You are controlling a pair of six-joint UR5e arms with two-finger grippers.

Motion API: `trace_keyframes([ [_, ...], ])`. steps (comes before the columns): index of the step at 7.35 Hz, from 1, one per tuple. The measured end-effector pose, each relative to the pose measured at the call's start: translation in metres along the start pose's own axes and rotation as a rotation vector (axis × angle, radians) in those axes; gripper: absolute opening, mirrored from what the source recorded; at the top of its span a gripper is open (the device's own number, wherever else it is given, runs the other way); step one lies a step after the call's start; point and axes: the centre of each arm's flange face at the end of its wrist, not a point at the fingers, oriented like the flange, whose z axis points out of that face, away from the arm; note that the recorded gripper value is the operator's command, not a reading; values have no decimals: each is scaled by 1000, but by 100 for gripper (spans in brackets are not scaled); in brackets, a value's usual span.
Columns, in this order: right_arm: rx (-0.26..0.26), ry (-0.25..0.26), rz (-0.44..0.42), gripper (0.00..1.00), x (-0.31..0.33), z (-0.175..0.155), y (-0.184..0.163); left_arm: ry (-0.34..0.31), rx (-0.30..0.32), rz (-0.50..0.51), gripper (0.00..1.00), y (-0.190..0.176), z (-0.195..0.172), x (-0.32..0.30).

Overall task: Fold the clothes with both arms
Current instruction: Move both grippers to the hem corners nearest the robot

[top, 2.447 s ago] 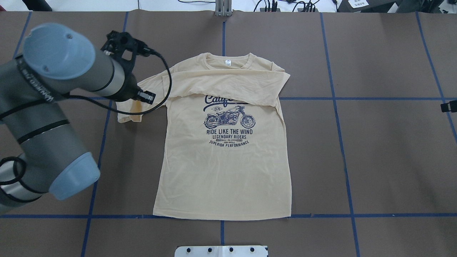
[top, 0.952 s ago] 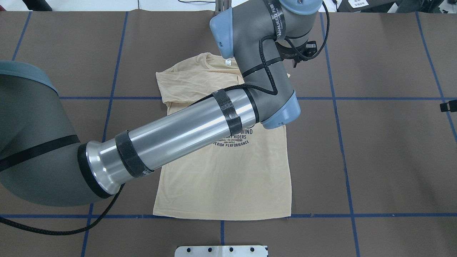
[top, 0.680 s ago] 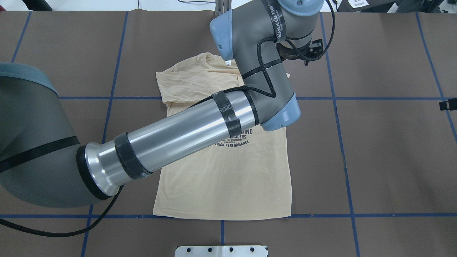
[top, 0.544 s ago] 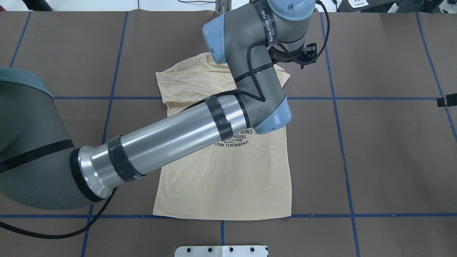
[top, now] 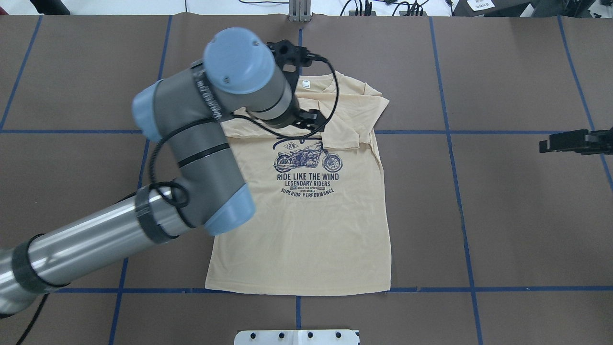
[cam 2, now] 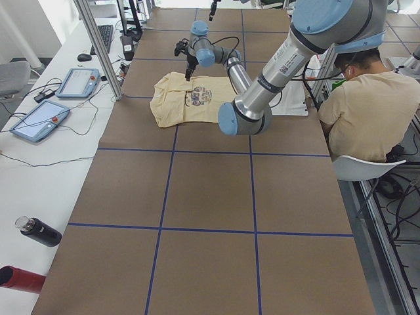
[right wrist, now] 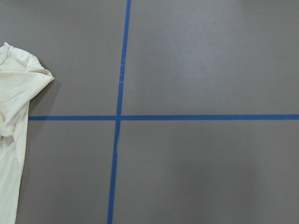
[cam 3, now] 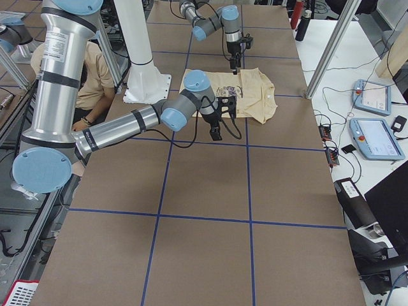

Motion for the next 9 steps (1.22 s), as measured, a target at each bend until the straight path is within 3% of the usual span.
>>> trace_keyframes([
  [3,12,12,53,100,-87,41,74,-12,-16,37,100,105,-44,-102],
  [6,29,49,69,99,-152,67,163,-56,-36,-85,100,210,-16,-105],
  [7,29,70,75,99,-178,68,179,-52,-49,-128,94,246,-1,-99],
  [9,32,117,90,99,-233,70,192,-53,-68,-176,56,288,17,-91],
])
